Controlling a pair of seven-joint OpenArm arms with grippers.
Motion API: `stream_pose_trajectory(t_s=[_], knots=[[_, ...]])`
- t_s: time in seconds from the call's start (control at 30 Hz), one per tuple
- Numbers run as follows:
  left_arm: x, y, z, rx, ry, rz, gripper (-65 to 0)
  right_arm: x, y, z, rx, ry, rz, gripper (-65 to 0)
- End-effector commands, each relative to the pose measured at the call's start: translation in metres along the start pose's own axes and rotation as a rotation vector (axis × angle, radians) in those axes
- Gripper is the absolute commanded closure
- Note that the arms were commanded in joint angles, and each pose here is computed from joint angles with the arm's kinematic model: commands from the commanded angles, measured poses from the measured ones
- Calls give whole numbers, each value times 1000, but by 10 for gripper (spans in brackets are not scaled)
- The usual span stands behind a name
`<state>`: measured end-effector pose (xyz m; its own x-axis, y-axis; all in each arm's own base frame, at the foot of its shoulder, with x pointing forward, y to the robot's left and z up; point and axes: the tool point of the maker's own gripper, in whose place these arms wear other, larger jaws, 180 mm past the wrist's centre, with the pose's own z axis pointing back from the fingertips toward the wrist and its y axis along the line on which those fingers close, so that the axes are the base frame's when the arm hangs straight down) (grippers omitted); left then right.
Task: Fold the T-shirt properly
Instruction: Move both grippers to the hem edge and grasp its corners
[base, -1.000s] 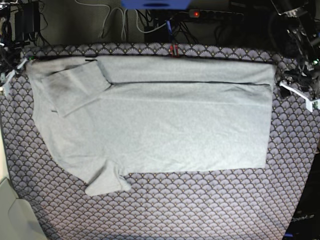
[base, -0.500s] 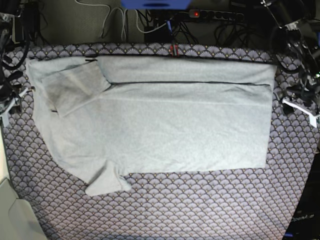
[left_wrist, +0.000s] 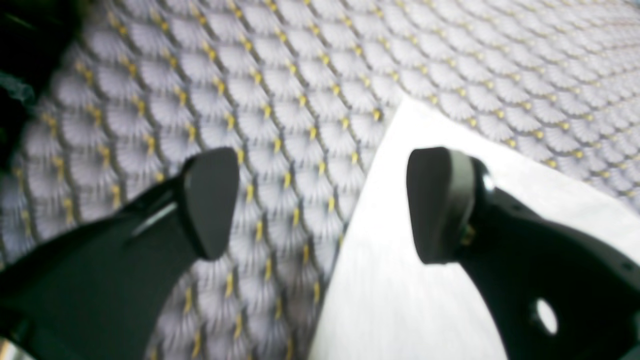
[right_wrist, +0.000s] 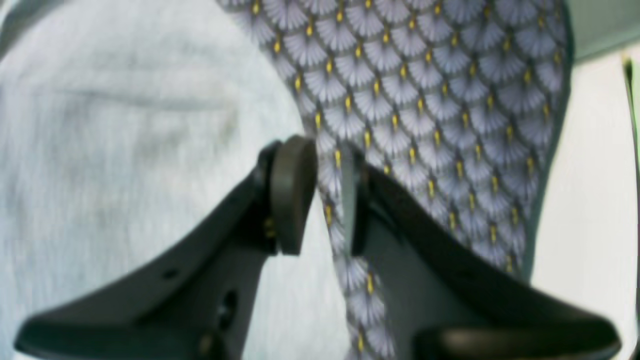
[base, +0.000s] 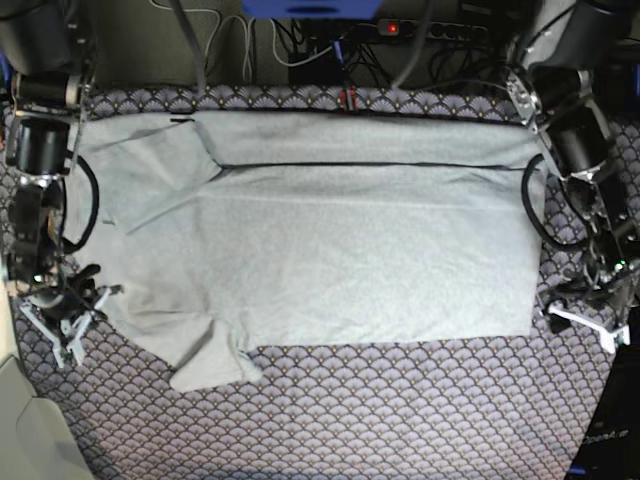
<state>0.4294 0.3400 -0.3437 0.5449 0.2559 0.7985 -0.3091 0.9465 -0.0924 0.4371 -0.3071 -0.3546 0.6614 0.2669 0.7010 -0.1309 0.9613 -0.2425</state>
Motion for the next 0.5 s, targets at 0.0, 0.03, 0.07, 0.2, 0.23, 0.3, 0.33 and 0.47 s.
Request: stream_pose_trajectory(t_s=[0.0,0.03,0.07,0.2,0.23,0.3,0.33,0.47], knots=[[22,-5,-2,1,-61,-35,-511,20,-11,-1,-12,-52,-4,-148],[21,-10,-8,-3,-70,-51,-511,24,-10,-7,-2,-58,-15,-148],[20,-15,-12,-11,-73,-66,-511,28,-11,-11,4,-63,-27,-148],[8,-25,-31,-35,-40,-50,-509,30,-13,-22,21,-72,-74,-175],[3,-26,-35,-40,-28,-36,-509,31,-13,-24,23,-84,-83,-194],[-2,-28,-40,-46,-19,-24,-509,34,-12,-25,26,-107,-89,-241],[-1,-28,-40,-46,-23,-30,-509,34,-12,-25,26,-110,-89,-265],[-4,-27,-41,-44,-14,-25,-511,35,-13,-25,25,-118,-102,-359]])
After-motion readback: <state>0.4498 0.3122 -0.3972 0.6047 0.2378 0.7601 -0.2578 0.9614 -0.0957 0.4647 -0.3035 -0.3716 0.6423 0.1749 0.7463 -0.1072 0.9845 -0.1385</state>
